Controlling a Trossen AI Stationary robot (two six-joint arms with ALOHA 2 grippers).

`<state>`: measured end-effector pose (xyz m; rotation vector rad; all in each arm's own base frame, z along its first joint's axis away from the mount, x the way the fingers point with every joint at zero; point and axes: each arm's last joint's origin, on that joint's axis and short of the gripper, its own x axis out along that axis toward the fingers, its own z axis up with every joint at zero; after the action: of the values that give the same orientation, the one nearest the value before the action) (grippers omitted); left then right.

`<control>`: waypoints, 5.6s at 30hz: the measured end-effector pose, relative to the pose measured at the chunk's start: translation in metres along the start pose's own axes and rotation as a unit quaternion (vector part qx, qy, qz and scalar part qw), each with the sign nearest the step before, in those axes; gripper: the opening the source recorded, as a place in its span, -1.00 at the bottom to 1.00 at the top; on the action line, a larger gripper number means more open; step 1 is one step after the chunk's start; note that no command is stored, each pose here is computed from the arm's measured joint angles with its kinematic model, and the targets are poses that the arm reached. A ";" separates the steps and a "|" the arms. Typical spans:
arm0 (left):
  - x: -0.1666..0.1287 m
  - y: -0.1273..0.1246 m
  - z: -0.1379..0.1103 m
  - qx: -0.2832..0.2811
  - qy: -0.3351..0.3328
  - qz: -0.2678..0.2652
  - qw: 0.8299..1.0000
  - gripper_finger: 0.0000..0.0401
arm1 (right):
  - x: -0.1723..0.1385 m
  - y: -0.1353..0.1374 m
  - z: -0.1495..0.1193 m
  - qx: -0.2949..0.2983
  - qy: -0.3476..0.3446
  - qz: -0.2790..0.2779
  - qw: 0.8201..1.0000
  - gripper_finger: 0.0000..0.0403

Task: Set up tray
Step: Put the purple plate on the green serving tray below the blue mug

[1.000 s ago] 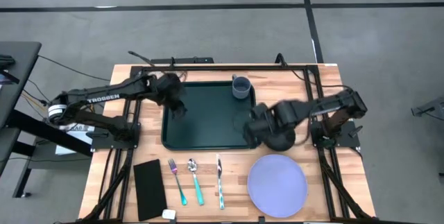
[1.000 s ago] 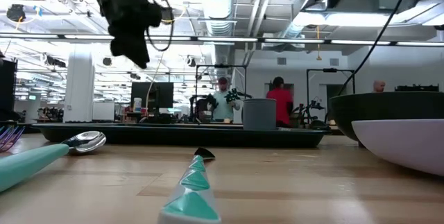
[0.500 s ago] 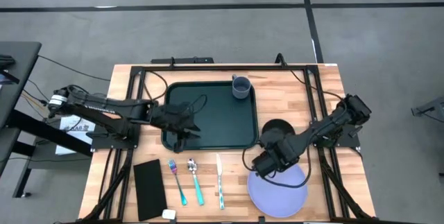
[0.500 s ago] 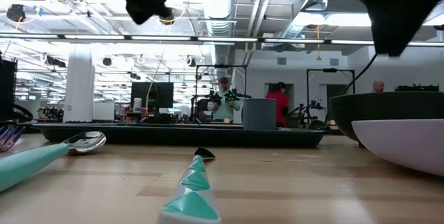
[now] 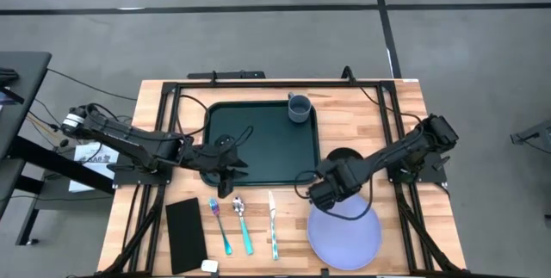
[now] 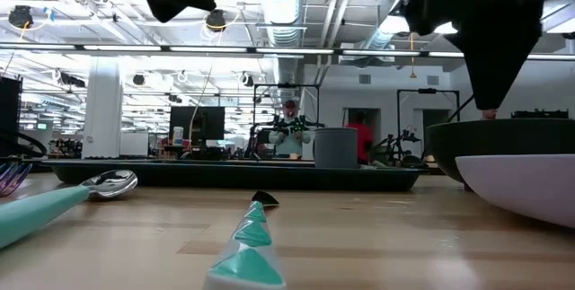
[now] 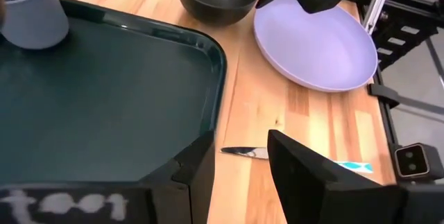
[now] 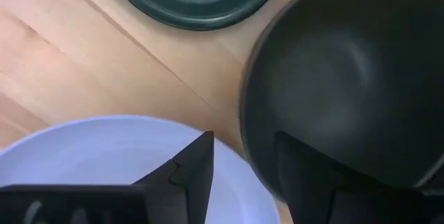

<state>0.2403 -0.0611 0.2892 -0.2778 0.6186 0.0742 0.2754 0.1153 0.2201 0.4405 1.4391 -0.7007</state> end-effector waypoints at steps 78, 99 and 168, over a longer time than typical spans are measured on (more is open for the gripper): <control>0.086 -0.068 0.019 -0.129 0.109 -0.087 0.982 -0.39 | -0.074 0.011 -0.140 0.257 0.000 -0.028 0.966 -0.37; 0.055 -0.072 0.031 -0.162 0.070 -0.098 0.979 -0.39 | -0.148 0.011 -0.102 -0.018 -0.267 0.344 0.900 -0.40; 0.050 -0.083 0.021 -0.295 0.044 -0.037 0.954 -0.39 | 0.057 -0.136 -0.144 0.063 0.053 0.300 0.950 -0.40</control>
<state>0.3058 -0.1360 0.2959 -0.8881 0.6633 0.1761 0.0769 0.1017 0.1673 0.9784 1.2651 -0.2765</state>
